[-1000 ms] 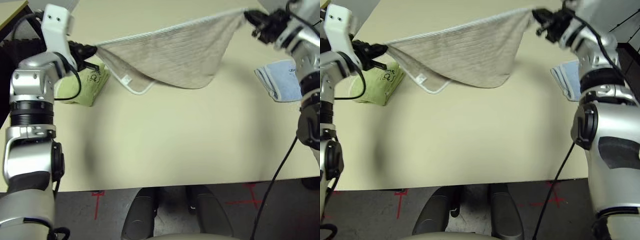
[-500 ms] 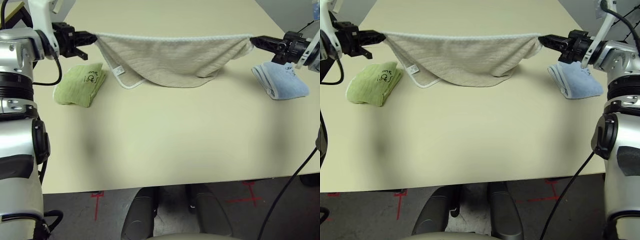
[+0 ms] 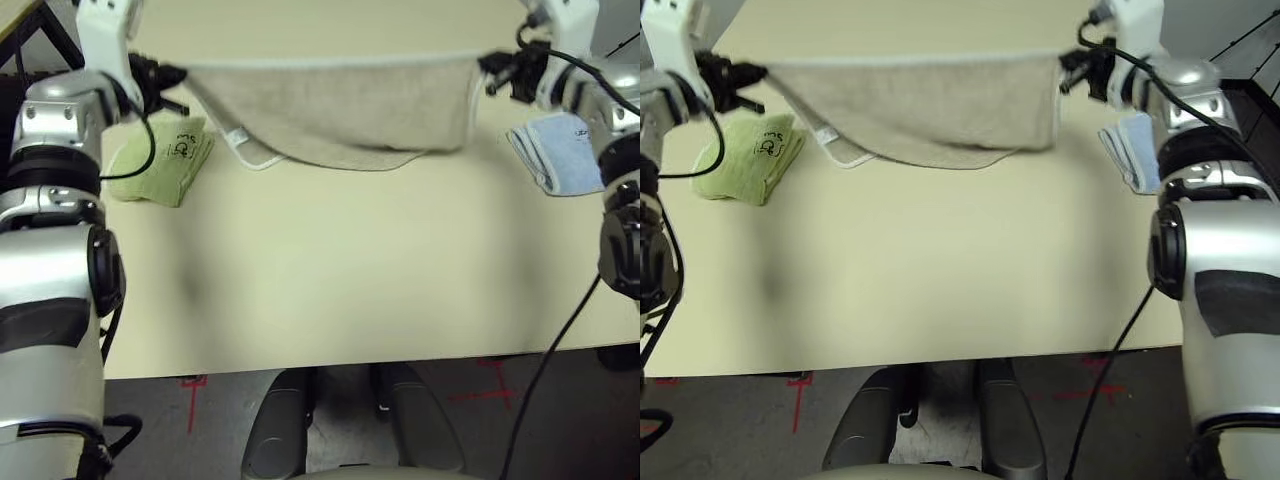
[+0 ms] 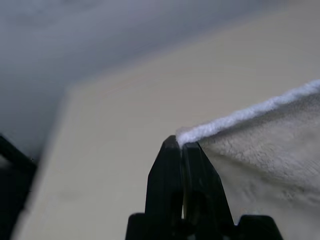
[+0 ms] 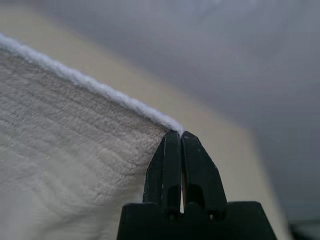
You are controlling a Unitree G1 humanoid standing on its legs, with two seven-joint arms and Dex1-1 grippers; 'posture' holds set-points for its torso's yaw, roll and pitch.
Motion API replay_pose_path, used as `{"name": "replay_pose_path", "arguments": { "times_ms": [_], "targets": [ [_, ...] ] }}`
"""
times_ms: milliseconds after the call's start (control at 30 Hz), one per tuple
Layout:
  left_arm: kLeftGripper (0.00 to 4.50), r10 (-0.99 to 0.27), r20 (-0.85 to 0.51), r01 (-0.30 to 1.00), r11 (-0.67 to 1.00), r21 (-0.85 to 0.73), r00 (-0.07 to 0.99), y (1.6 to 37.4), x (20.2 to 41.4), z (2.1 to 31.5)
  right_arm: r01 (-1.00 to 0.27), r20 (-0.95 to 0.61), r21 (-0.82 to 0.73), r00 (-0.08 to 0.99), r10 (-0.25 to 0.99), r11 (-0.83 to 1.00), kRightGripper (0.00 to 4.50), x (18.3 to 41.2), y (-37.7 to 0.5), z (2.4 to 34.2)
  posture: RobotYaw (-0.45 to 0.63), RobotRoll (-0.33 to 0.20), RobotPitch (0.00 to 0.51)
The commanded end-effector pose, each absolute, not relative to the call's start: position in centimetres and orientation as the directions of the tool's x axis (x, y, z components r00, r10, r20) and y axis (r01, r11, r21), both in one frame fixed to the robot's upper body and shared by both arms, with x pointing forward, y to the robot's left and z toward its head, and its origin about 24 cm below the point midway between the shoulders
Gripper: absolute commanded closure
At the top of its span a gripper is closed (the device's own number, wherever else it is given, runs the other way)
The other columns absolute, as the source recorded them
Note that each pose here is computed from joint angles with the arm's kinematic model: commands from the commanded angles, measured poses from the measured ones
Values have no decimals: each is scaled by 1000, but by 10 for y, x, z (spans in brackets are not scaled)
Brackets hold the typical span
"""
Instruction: Fold the towel and set it aside.
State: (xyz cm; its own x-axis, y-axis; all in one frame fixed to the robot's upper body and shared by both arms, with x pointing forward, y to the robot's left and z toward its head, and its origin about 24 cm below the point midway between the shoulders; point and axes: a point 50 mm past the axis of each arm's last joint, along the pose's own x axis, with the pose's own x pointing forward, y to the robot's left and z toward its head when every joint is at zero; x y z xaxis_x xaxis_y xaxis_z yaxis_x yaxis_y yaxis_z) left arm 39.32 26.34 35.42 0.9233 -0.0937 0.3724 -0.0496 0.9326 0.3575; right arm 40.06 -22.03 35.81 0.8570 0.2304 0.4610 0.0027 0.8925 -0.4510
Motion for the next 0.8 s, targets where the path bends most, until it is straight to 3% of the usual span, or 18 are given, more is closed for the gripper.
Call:
{"name": "replay_pose_path", "arguments": {
  "times_ms": [33, 167, 233, 267, 333, 400, 500, 800],
  "targets": [
    [4454, -68, 544, -133, 937, 322, 836, 269, 382, 376, 45, 584, -377, 787, 200, 925, 4500, 391, -234, 367, 35, 0, 236],
    [4454, -180, 379, -7, 896, 444, 908, 274, 389, 339, -109, 476, -410, 821, 314, 905, 4500, 395, -239, 338, 28, 0, 244],
    [4454, -229, 144, 123, 844, 522, 963, 283, 392, 304, -255, 303, -476, 851, 429, 842, 4500, 398, -239, 310, 28, 0, 250],
    [4454, -280, -27, 249, 800, 546, 960, 287, 390, 283, -368, 142, -495, 859, 491, 787, 4500, 400, -240, 289, 24, 0, 253],
    [4454, -333, -315, 456, 723, 519, 889, 298, 381, 248, -560, -143, -515, 802, 580, 648, 4500, 396, -244, 253, 26, 0, 258],
    [4454, -354, -483, 577, 672, 464, 801, 307, 371, 229, -680, -316, -489, 721, 616, 546, 4500, 389, -249, 234, 25, 0, 258],
    [4454, -369, -610, 674, 622, 399, 701, 313, 360, 217, -781, -461, -431, 621, 634, 452, 4500, 383, -252, 222, 25, 0, 260],
    [4454, -388, -744, 800, 507, 320, 544, 315, 343, 214, -923, -777, -317, 385, 498, 220, 4500, 364, -268, 209, 23, 0, 250]
  ]
}}
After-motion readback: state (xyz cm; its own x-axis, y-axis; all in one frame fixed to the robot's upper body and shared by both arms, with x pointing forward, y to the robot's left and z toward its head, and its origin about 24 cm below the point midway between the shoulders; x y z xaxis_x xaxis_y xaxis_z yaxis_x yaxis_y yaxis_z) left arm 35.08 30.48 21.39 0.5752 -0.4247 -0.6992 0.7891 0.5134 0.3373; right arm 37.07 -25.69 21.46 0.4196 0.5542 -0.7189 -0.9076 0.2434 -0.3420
